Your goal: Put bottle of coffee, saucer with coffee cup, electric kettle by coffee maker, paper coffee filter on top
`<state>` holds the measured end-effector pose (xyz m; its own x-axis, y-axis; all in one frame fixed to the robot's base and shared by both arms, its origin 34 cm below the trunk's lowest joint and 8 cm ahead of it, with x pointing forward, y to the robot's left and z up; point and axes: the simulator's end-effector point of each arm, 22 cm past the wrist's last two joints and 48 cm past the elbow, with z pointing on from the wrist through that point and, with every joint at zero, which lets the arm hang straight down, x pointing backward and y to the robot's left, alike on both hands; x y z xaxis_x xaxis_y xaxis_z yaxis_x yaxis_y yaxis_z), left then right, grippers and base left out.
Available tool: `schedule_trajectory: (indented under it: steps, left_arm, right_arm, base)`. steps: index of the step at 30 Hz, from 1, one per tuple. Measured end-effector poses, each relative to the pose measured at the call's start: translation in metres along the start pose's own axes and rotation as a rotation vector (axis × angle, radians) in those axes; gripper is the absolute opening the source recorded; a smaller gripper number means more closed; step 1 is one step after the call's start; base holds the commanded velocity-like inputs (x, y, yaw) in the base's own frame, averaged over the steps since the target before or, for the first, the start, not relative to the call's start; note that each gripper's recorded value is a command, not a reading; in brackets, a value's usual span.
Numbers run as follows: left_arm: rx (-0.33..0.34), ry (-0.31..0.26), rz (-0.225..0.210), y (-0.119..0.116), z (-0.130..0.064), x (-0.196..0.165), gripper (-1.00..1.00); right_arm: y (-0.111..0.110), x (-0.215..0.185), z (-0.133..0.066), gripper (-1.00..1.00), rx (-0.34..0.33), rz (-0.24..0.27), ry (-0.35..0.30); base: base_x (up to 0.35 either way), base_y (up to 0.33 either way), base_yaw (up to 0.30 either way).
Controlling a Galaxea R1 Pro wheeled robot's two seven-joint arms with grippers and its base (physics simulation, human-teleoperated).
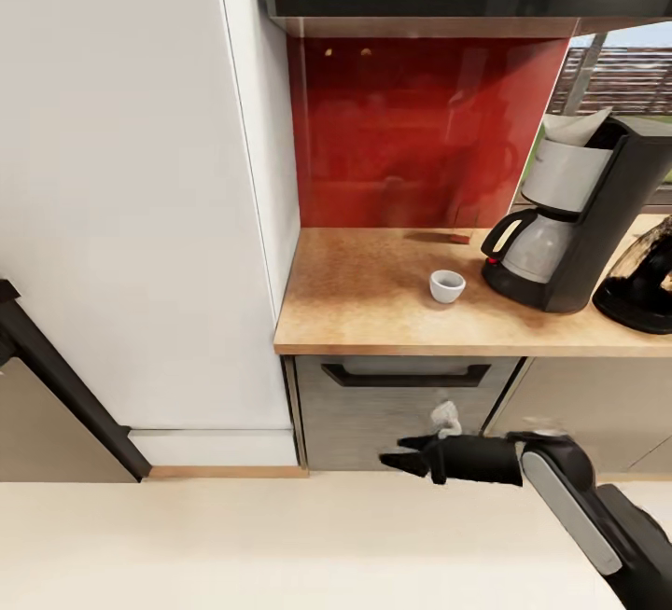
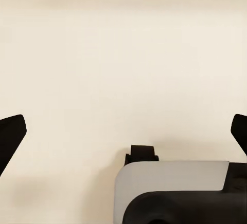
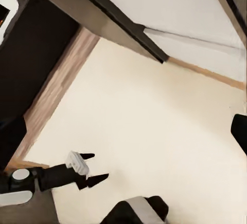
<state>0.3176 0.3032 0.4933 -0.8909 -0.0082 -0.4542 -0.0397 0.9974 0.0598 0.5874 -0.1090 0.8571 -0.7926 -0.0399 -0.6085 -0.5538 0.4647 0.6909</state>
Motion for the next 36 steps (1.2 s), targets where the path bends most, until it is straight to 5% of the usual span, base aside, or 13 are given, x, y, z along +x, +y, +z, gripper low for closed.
schedule_trajectory:
  steps: [6, 9, 11, 12, 13, 16, 19, 24, 36]
  left_arm:
    - [0.006, -0.001, -0.002, -0.004, 0.000, 0.000, 1.00]
    - [0.060, -0.029, -0.003, -0.018, 0.001, -0.014, 1.00]
    - [0.086, -0.042, -0.004, -0.024, 0.001, -0.021, 1.00]
    - [0.110, -0.054, -0.008, -0.032, 0.001, -0.027, 1.00]
    - [0.116, -0.057, -0.009, -0.034, 0.001, -0.028, 1.00]
    - [0.131, -0.065, -0.015, -0.040, 0.001, -0.032, 1.00]
    - [0.138, -0.064, -0.018, -0.044, 0.001, -0.031, 1.00]
    - [0.143, -0.060, -0.023, -0.047, 0.000, -0.029, 1.00]
    - [0.150, -0.031, -0.025, -0.052, -0.001, -0.015, 1.00]
  right_arm:
    - [-0.062, 0.083, -0.076, 1.00, 0.180, 0.250, -0.081]
    - [-0.103, 0.143, -0.148, 1.00, 0.370, 0.363, -0.140]
    - [-0.116, 0.168, -0.176, 1.00, 0.441, 0.397, -0.159]
    - [-0.136, 0.202, -0.214, 1.00, 0.535, 0.429, -0.188]
    - [-0.144, 0.219, -0.231, 1.00, 0.576, 0.448, -0.199]
    - [-0.175, 0.277, -0.288, 1.00, 0.744, 0.438, -0.254]
    - [-0.188, 0.303, -0.328, 1.00, 0.876, 0.284, -0.317]
    - [-0.188, 0.317, -0.345, 1.00, 0.929, 0.208, -0.343]
    - [-0.175, 0.322, -0.333, 1.00, 0.854, 0.205, -0.355]
  base:
    - [0.000, 0.000, 0.000]
    - [0.000, 0.000, 0.000]
    - [0.000, 0.000, 0.000]
    - [0.000, 0.000, 0.000]
    - [0.000, 0.000, 0.000]
    - [0.000, 0.000, 0.000]
    - [0.000, 0.000, 0.000]
    - [0.000, 0.000, 0.000]
    - [0.054, -0.040, -0.029]
